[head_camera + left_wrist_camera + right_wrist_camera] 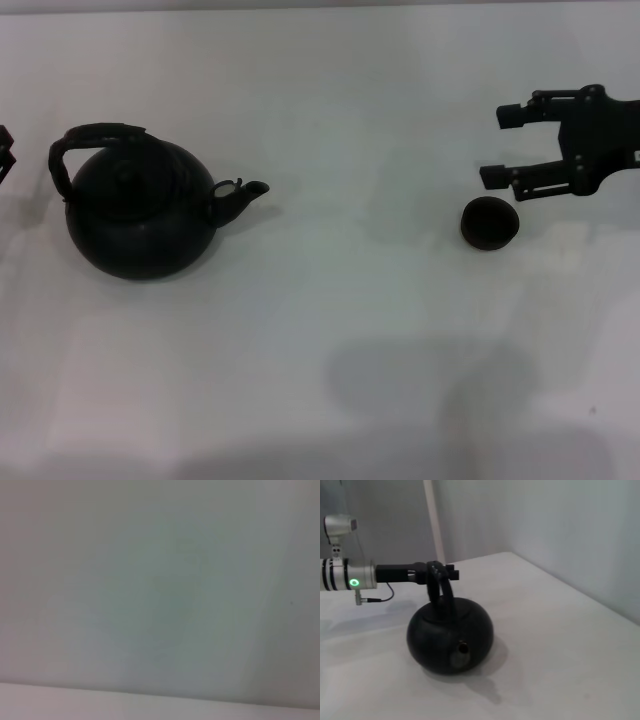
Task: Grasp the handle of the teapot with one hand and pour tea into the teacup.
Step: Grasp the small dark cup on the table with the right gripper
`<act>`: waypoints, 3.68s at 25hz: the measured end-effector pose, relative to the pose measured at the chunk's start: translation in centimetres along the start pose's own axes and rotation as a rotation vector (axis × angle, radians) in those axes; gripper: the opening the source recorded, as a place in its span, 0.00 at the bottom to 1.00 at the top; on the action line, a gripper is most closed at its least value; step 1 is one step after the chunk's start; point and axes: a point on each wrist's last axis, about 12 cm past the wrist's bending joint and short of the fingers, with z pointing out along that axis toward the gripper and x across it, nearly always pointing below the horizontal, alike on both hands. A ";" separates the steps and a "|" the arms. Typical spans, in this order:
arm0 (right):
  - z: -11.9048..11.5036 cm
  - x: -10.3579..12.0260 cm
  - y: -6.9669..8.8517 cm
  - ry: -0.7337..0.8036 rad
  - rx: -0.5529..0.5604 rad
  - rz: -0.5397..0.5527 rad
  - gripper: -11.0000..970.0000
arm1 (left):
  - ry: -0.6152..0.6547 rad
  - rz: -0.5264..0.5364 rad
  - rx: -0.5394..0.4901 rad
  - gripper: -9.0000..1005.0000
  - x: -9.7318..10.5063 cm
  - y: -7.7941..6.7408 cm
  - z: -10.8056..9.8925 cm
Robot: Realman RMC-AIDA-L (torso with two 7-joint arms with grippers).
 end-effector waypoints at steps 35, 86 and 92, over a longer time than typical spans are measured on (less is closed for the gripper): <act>5.8 0.2 1.4 0.118 -0.068 -0.040 0.88 | -0.003 0.007 0.007 0.73 0.1 0.0 -0.5; 4.6 3.5 -0.3 0.374 0.071 -0.001 0.88 | 0.003 0.017 0.011 0.73 0.2 0.2 -0.9; 4.8 3.3 -0.4 0.375 0.073 -0.008 0.88 | 0.003 0.015 0.011 0.73 0.3 0.1 -0.9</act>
